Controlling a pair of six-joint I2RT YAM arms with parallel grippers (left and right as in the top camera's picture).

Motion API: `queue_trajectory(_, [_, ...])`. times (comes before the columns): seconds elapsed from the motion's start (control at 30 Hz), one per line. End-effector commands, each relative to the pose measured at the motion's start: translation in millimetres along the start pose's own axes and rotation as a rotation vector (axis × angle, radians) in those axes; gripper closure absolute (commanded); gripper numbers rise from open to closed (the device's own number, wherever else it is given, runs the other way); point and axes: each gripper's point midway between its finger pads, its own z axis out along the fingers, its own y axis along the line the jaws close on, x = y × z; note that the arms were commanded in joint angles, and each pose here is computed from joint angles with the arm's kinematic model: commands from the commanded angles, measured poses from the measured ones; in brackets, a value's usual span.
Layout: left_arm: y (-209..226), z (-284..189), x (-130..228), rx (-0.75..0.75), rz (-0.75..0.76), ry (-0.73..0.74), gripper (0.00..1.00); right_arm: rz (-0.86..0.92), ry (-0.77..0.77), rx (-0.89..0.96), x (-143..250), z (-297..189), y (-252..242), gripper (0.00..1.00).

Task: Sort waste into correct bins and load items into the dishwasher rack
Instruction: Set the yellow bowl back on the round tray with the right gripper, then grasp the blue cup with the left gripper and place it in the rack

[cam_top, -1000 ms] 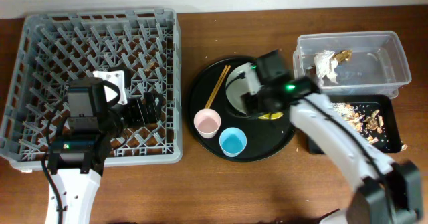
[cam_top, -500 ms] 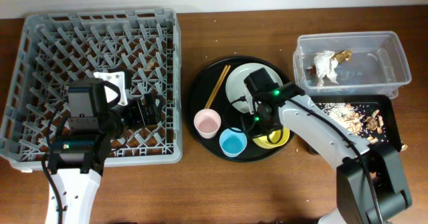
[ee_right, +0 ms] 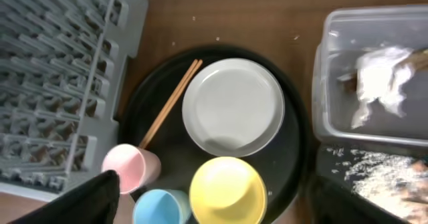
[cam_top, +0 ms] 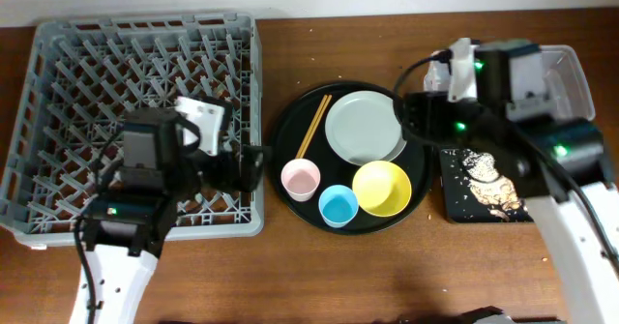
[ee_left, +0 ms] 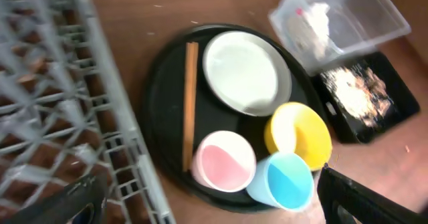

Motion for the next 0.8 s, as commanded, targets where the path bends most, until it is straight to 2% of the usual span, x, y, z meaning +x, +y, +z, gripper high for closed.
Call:
queue_trajectory(0.0, [-1.0, 27.5, 14.6, -0.087, -0.037, 0.097, 0.01, 0.009, 0.018, 0.013, 2.9, -2.4, -2.6, 0.01])
queue_trajectory(0.03, [-8.3, 39.2, 20.8, -0.070, -0.034, 0.131, 0.03, 0.009, 0.023, 0.014, 3.2, -0.6, -2.7, 0.02])
queue_trajectory(0.07, [-11.4, 69.2, 37.5, -0.095, -0.037, 0.212, 0.10, 0.011, 0.034, 0.014, 4.3, 3.2, -2.9, 0.01])
queue_trajectory(0.1, [-13.5, 84.7, 45.7, -0.092, -0.034, 0.250, 0.11, 0.012, 0.047, 0.005, 6.7, 4.1, -1.5, 0.01])
queue_trajectory(0.13, [-11.8, 96.6, 52.6, -0.095, -0.045, 0.285, 0.26, 0.014, 0.075, -0.032, 11.9, 5.7, 4.5, 0.02])
queue_trajectory(0.17, [-6.3, 93.5, 46.5, -0.112, -0.092, 0.284, 0.27, -0.021, 0.126, -0.120, 21.2, 8.8, 19.1, 0.06])
queue_trajectory(0.23, [8.8, 44.3, -15.8, -0.135, -0.157, 0.119, 0.03, -0.084, 0.361, -0.193, 73.9, 42.8, 47.2, 0.23])
queue_trajectory(0.27, [15.5, 15.9, -37.7, -0.133, -0.185, 0.045, 0.01, -0.126, 0.458, -0.198, 99.8, 68.6, 60.0, 0.30])
queue_trajectory(0.3, [18.2, -1.1, -44.5, -0.117, -0.207, 0.010, 0.01, -0.157, 0.515, -0.163, 115.6, 86.7, 60.9, 0.37])
queue_trajectory(0.37, [33.9, -37.9, -43.0, -0.104, -0.295, -0.033, 0.01, -0.190, 0.658, -0.070, 148.6, 129.8, 52.0, 0.46])
queue_trajectory(0.4, [44.1, -51.3, -39.1, -0.119, -0.334, -0.044, 0.01, -0.191, 0.731, -0.038, 164.2, 147.2, 44.8, 0.46])
queue_trajectory(0.43, [51.9, -56.6, -33.9, -0.142, -0.364, -0.037, 0.01, -0.198, 0.814, -0.009, 183.4, 159.6, 36.5, 0.47])
queue_trajectory(0.5, [54.5, -56.5, -30.3, -0.148, -0.378, -0.024, 0.01, -0.207, 0.888, 0.017, 205.3, 169.3, 28.4, 0.56])
queue_trajectory(0.53, [54.6, -56.4, -30.5, -0.148, -0.377, -0.025, 0.01, -0.207, 0.878, 0.013, 205.4, 172.5, 28.8, 0.67])
queue_trajectory(0.6, [54.6, -56.3, -30.4, -0.148, -0.378, -0.024, 0.01, -0.202, 0.882, 0.004, 206.4, 171.8, 30.4, 0.82])
queue_trajectory(0.63, [54.6, -56.3, -30.4, -0.148, -0.378, -0.024, 0.01, -0.201, 0.883, 0.004, 206.6, 171.7, 30.6, 0.93])
queue_trajectory(0.7, [54.6, -56.3, -30.5, -0.147, -0.378, -0.024, 0.01, -0.191, 0.908, 0.017, 201.5, 152.8, 29.9, 0.96])
queue_trajectory(0.77, [52.3, -56.0, -33.0, -0.132, -0.373, -0.032, 0.01, -0.197, 0.813, -0.013, 163.3, 120.0, 39.3, 0.96])
